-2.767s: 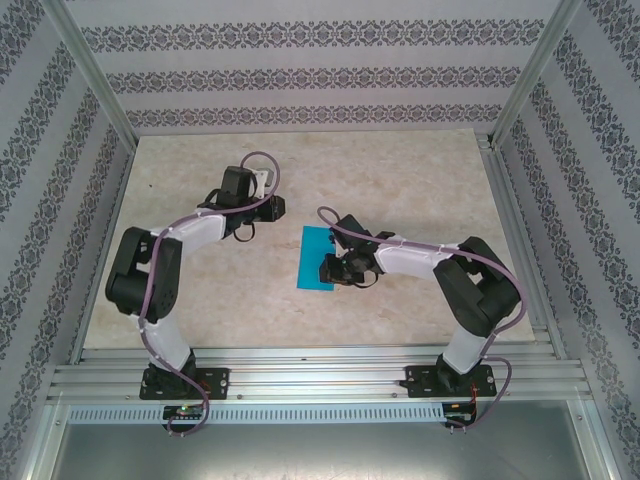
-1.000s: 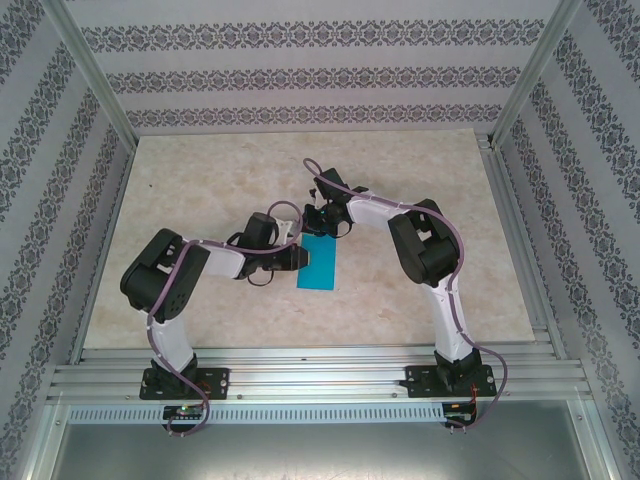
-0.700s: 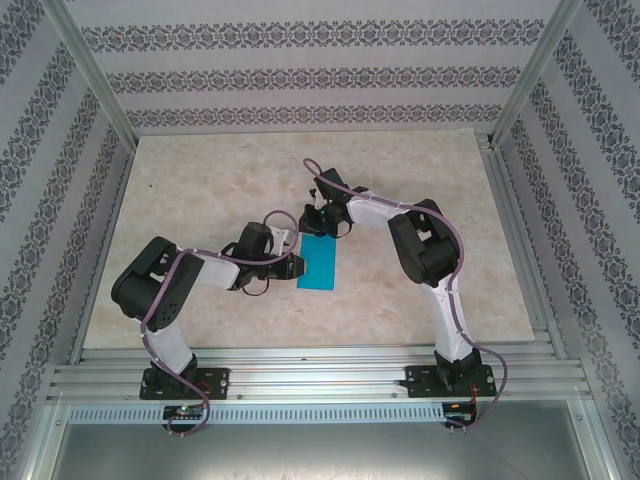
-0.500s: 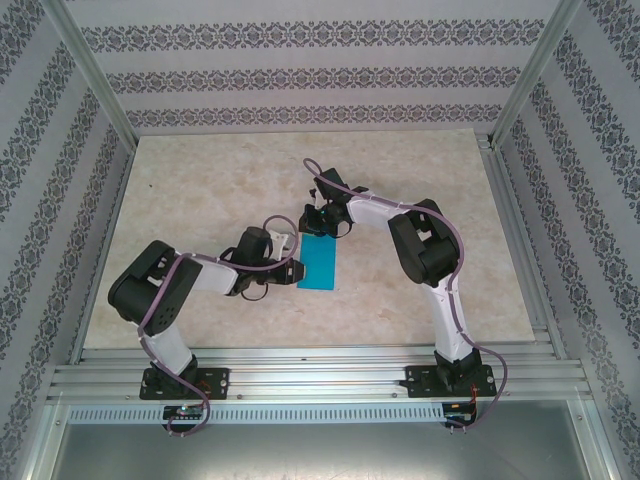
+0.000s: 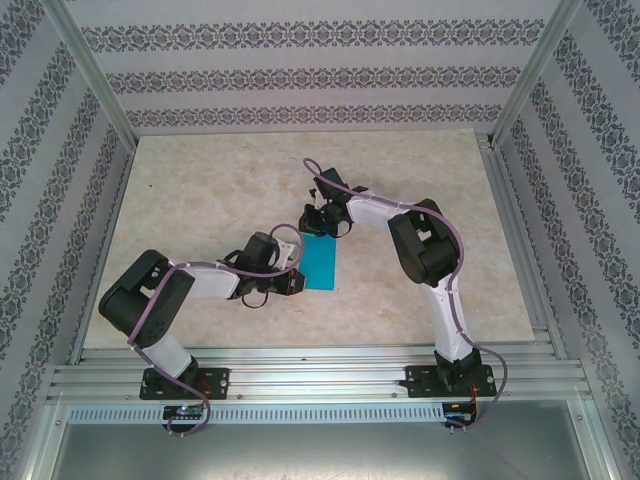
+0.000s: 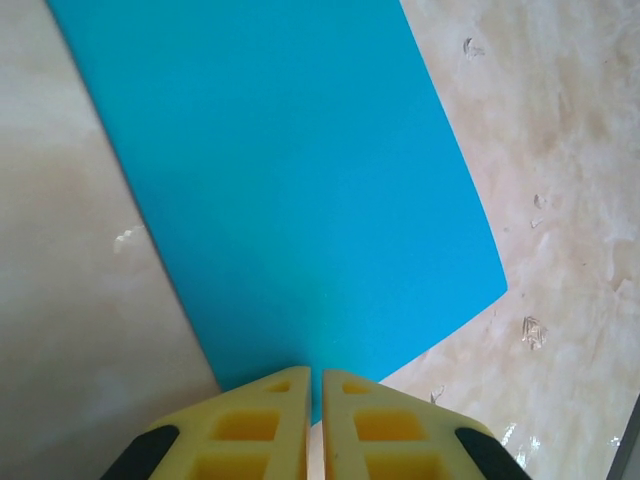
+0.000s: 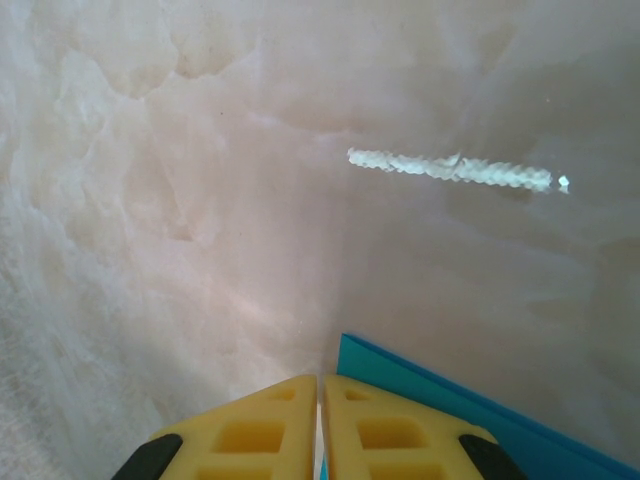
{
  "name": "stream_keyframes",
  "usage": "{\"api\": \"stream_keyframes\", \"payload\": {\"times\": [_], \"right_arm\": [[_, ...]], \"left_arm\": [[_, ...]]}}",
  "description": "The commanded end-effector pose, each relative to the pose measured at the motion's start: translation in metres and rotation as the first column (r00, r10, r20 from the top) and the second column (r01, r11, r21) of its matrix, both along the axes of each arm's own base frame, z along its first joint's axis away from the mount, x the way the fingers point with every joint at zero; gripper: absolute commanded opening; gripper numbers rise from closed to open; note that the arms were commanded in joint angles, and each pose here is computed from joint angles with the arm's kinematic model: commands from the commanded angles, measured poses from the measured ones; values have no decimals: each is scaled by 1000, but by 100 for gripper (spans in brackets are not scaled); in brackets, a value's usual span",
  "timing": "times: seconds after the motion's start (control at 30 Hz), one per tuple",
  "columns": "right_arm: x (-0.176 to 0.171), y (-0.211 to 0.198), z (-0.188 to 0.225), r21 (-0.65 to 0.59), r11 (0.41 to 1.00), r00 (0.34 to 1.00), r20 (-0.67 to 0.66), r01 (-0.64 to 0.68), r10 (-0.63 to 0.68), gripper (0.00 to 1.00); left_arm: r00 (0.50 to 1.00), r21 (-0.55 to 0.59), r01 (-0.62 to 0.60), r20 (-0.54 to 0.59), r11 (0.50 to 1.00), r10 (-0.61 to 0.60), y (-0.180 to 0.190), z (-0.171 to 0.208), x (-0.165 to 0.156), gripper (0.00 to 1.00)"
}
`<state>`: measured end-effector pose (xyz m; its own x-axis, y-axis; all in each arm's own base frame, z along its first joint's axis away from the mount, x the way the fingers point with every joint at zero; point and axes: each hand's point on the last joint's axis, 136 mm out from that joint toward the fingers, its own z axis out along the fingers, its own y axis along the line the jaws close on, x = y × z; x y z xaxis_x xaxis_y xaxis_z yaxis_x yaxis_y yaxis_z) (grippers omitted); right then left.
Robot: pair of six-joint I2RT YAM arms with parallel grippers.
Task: Fold a paper plane with a square sheet of paper (fold left side to right side)
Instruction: First fold in half a square sheet of paper at the center of the table, then fold the triangle a second time at the center of the table.
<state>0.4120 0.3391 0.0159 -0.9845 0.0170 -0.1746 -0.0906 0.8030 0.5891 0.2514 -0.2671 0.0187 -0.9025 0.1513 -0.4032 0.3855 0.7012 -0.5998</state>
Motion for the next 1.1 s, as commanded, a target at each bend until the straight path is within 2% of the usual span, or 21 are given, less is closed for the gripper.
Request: {"api": "stream_keyframes", "payload": {"times": [0.0, 0.13, 0.23, 0.37, 0.43, 0.57, 0.7, 0.9, 1.07], "right_arm": [[-9, -7, -24, -76, 997, 999, -42, -4, 0, 12], [-8, -6, -22, -67, 998, 999, -35, -9, 6, 12], [-5, 2, -7, -20, 1000, 1000, -4, -19, 19, 13], [5, 8, 38, 36, 999, 996, 81, -34, 30, 20], [8, 5, 63, 52, 998, 992, 127, -31, 24, 26], [5, -13, 97, 51, 999, 981, 194, -4, -6, 37], [-19, -43, 101, 27, 998, 980, 193, 48, -52, 44], [-83, -72, 67, 69, 984, 983, 68, 163, -168, 43], [-120, -75, 48, 80, 977, 980, -9, 199, -199, 41]], "left_arm": [[978, 134, 66, -205, 989, -37, 24, -38, -57, 13], [974, 99, 61, -223, 993, -37, 25, -36, -69, 12], [981, 52, 46, -191, 998, -35, 21, -16, -66, 13], [997, 0, 36, -64, 999, -36, 10, 35, -45, 16], [1000, 11, 11, 9, 1000, -11, 11, 58, -30, 23], [992, -1, -64, 108, 998, 64, 15, 85, -1, 31], [987, -21, -127, 101, 992, 128, 14, 85, 22, 38], [986, -51, -146, 76, 988, 150, 1, 71, 42, 37], [984, -51, -135, 106, 990, 140, -3, 61, 50, 37]]}}
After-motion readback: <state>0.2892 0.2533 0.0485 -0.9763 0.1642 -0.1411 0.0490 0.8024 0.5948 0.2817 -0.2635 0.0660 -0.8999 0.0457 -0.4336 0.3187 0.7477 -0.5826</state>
